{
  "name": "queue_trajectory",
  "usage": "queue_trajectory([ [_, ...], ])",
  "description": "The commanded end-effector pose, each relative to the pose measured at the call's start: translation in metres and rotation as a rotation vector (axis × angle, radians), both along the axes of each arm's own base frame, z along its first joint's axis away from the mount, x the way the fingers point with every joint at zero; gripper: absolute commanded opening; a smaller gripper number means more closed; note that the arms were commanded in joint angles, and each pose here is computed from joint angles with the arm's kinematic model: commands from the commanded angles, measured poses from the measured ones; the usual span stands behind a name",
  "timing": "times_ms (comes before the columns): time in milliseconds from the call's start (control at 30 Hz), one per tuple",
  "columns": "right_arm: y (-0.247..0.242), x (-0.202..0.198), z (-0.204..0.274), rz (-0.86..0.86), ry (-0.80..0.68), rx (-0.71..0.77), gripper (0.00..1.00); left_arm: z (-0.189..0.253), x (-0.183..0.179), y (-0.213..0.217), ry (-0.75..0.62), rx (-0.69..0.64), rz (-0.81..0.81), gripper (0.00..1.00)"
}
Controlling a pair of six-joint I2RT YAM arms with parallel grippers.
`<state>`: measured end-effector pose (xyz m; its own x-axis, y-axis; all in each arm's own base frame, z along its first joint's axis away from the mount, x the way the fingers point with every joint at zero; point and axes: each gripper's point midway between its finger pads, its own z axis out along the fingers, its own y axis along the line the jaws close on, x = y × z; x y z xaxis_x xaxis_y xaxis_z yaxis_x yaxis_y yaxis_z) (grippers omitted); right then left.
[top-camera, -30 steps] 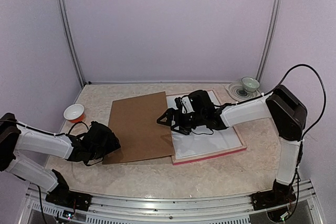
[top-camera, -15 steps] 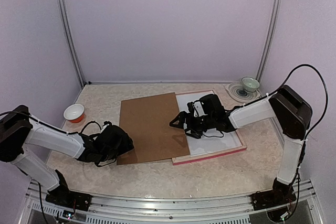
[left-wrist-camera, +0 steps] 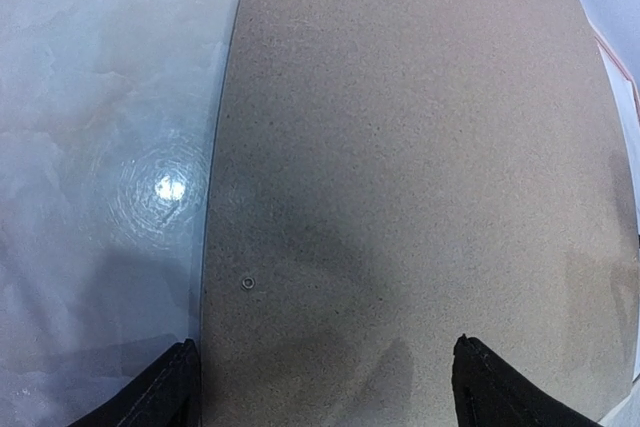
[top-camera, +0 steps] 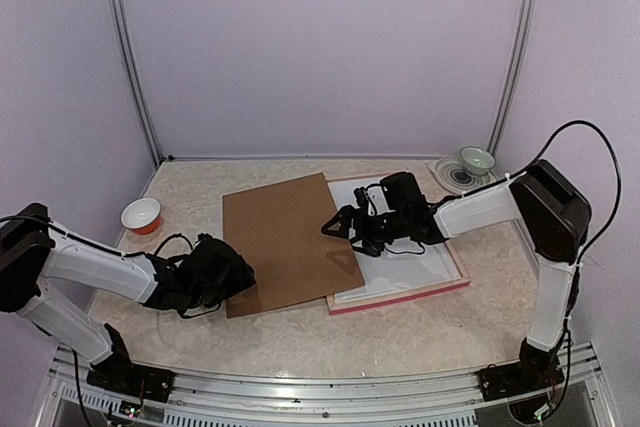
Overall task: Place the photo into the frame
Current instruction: Turn over the backboard.
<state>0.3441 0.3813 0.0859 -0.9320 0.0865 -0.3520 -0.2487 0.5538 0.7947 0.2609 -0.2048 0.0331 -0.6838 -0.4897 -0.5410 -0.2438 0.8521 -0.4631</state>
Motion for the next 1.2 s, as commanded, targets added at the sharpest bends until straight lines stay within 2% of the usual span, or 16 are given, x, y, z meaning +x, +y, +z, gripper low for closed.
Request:
queue_trajectory([
  [0, 0.025, -0.009, 0.034, 0.142, -0.054, 0.121, 0.99, -0.026, -0.017, -0.004, 0.100, 0.009, -0.047, 0.85],
  [467, 0.034, -0.036, 0.111, 0.313, -0.137, 0.287, 0.99, -0.035, -0.019, -0.007, 0.119, 0.013, -0.057, 0.85],
  [833, 0.028, -0.050, 0.165, 0.359, -0.224, 0.350, 0.99, -0.032, -0.019, -0.010, 0.109, 0.003, -0.067, 0.85],
  [1167, 0.036, -0.063, 0.188, 0.413, -0.249, 0.418, 0.99, -0.021, -0.015, -0.036, 0.064, -0.031, -0.133, 0.86],
])
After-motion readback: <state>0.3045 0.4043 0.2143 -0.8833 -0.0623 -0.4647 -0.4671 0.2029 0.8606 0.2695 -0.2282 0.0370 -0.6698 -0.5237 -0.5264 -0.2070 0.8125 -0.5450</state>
